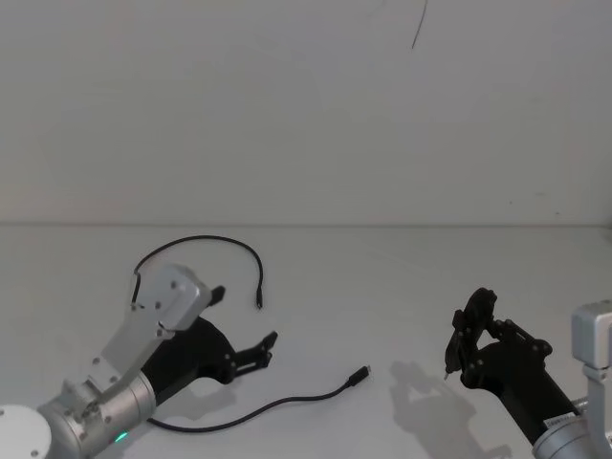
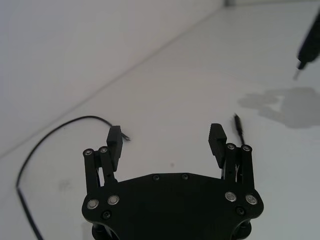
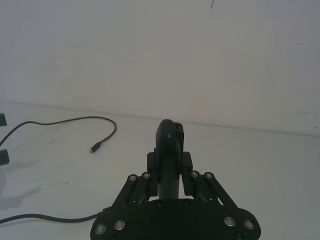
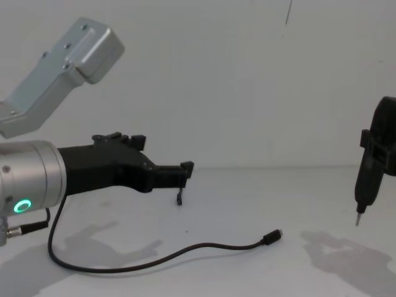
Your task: Pick up the data cable with the one hand.
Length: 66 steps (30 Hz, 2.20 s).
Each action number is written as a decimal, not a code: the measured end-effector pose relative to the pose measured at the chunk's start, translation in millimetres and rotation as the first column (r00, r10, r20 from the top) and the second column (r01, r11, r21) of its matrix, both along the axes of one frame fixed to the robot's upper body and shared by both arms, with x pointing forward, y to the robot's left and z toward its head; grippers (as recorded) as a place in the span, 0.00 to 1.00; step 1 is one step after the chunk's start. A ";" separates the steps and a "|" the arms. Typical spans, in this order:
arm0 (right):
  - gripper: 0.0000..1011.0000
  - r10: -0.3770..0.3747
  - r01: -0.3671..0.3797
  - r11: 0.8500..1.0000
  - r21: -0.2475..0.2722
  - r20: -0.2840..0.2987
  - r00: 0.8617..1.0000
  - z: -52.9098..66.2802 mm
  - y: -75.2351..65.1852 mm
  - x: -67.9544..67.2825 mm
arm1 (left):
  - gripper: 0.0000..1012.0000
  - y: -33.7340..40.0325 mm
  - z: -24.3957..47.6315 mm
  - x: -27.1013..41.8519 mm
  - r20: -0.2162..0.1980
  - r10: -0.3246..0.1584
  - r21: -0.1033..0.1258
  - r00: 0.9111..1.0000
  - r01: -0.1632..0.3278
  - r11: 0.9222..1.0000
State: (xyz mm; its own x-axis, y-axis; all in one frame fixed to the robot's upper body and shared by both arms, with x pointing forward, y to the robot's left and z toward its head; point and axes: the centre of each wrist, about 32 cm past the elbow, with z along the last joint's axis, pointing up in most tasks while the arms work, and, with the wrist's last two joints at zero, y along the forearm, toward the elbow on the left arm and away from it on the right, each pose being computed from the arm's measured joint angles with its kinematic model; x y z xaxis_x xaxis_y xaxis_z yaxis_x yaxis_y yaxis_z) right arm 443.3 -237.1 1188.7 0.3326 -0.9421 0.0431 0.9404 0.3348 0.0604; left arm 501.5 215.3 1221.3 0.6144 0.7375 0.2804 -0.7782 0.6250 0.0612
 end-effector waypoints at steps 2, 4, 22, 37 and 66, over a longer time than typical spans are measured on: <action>0.26 0.000 0.000 1.000 0.000 0.000 1.000 0.0 0.0 0.0 | 0.99 1.8 3.3 3.2 -0.026 -0.029 0.023 0.999 0.029 0.999; 0.26 0.000 0.000 1.000 0.000 0.000 1.000 0.0 0.0 0.0 | 0.99 3.3 6.3 6.1 -0.042 -0.050 0.040 0.998 0.052 0.998; 0.26 0.000 0.000 1.000 0.000 0.000 1.000 0.0 0.0 0.0 | 0.99 10.8 23.2 36.5 -0.224 -0.179 0.171 0.958 0.219 0.961; 0.26 0.000 0.000 1.000 0.000 0.000 1.000 0.0 0.0 0.0 | 0.99 10.3 27.6 51.6 -0.282 -0.240 0.200 0.929 0.301 0.932; 0.26 0.000 0.000 1.000 0.000 0.000 1.000 0.0 0.0 0.0 | 0.99 -9.4 25.1 66.0 -0.366 -0.244 0.255 0.898 0.349 0.902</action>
